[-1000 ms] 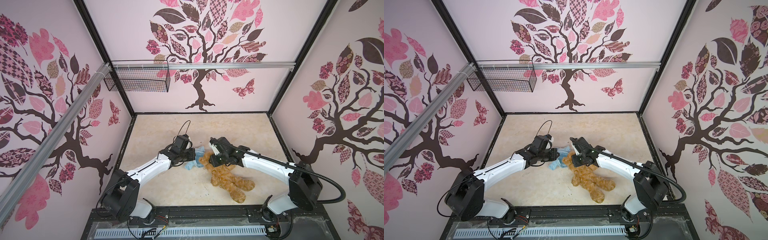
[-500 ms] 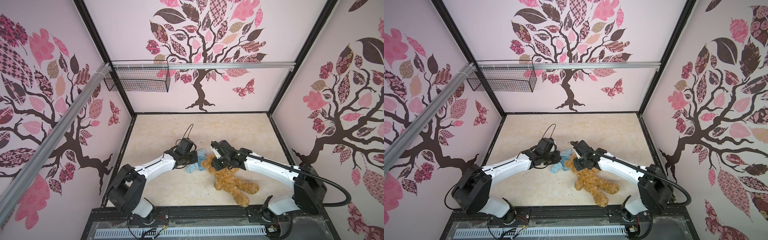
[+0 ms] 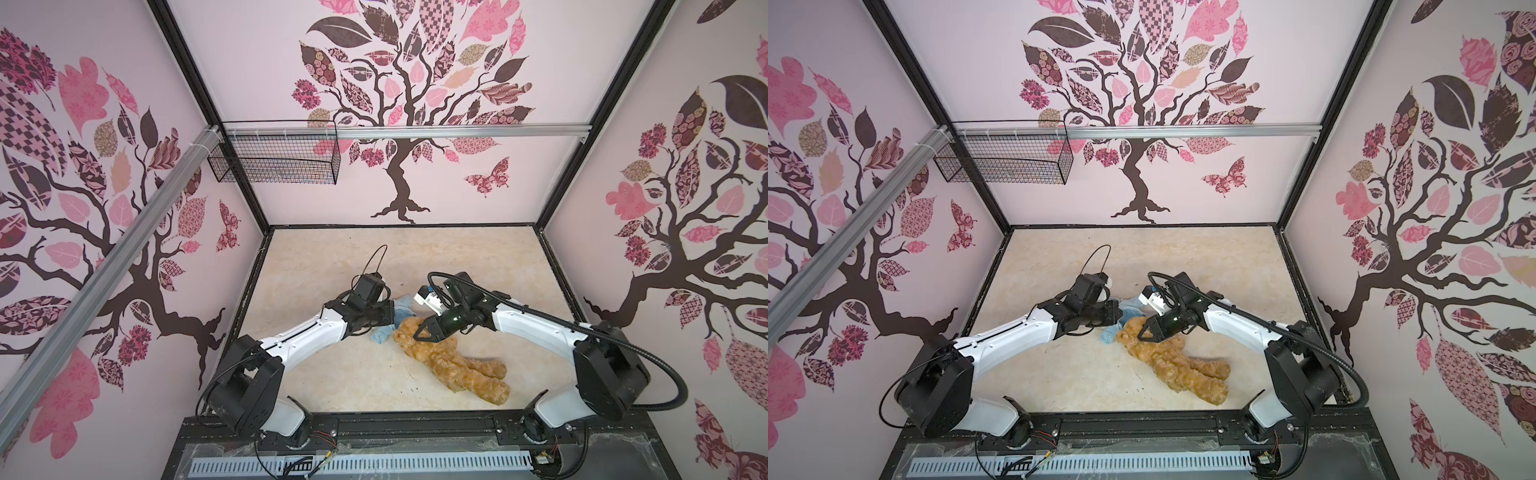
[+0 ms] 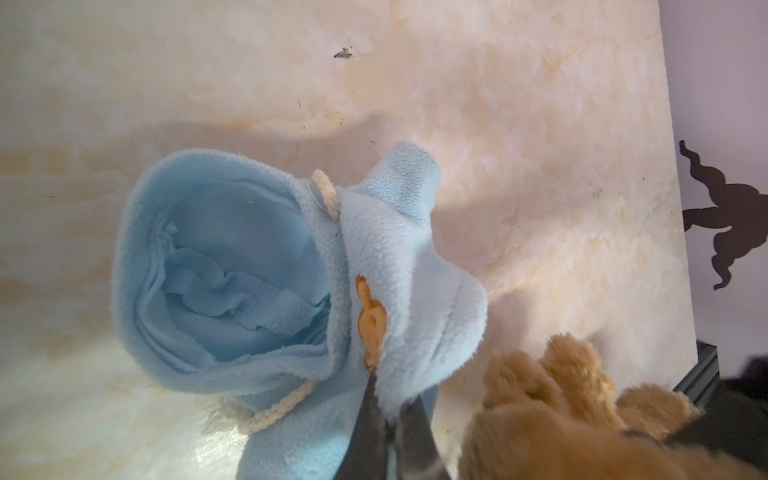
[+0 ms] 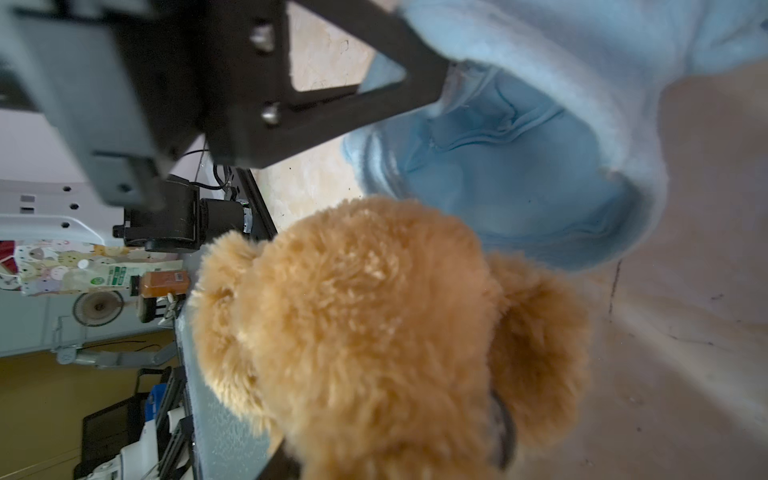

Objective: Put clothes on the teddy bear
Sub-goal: 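Push the bear's head into the hoodie opening held by the left gripper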

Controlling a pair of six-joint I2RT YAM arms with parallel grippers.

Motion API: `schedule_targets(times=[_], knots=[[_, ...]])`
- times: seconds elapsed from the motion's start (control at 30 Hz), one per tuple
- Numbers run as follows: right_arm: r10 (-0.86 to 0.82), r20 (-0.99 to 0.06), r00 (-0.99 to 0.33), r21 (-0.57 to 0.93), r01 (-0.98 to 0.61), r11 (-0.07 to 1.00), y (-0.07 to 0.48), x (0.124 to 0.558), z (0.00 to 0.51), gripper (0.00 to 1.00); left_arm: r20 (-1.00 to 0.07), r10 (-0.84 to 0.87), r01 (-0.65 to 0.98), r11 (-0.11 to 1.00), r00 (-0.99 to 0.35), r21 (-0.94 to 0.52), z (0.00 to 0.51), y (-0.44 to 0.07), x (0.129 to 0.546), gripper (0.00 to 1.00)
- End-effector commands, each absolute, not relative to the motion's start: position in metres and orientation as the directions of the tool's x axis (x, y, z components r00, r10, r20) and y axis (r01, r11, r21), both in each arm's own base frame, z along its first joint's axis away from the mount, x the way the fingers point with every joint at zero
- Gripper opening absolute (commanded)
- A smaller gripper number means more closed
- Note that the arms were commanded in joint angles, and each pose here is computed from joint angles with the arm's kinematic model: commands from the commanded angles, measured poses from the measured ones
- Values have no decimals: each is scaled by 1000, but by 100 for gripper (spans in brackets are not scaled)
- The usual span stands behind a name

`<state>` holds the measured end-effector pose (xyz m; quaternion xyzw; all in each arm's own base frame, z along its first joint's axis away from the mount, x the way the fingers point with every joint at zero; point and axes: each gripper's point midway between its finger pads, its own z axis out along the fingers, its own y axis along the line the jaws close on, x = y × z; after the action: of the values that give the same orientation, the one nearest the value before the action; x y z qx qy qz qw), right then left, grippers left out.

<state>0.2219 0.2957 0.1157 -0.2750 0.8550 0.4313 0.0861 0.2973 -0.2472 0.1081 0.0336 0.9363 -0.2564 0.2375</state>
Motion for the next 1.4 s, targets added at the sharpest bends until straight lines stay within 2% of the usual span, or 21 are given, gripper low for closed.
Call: schedule_targets(times=[0.0, 0.2, 0.47, 0.67, 0.93, 1.1, 1.37], knots=[[-406, -404, -820, 725, -557, 405, 307, 231, 120, 31, -475, -28, 226, 854, -880, -468, 111, -247, 293, 0], [-362, -470, -805, 607, -592, 530, 298, 266, 108, 28, -481, 8, 260, 849, -877, -461, 110, -247, 288, 0], [-276, -551, -787, 500, -577, 646, 284, 290, 112, 26, -478, 44, 290, 841, -877, -456, 109, -249, 285, 0], [-202, -612, -765, 484, -564, 669, 282, 300, 126, 24, -468, 63, 306, 832, -881, -462, 107, -252, 283, 0], [-303, -607, -735, 260, -544, 798, 274, 292, 81, 22, -481, 35, 321, 787, -876, -527, 128, -265, 285, 0], [-325, -624, -710, 240, -570, 786, 277, 283, 72, 21, -479, 11, 319, 758, -878, -569, 139, -275, 289, 0], [-370, -657, -656, 288, -673, 681, 290, 259, 74, 22, -443, -15, 275, 765, -896, -583, 136, -285, 302, 0]])
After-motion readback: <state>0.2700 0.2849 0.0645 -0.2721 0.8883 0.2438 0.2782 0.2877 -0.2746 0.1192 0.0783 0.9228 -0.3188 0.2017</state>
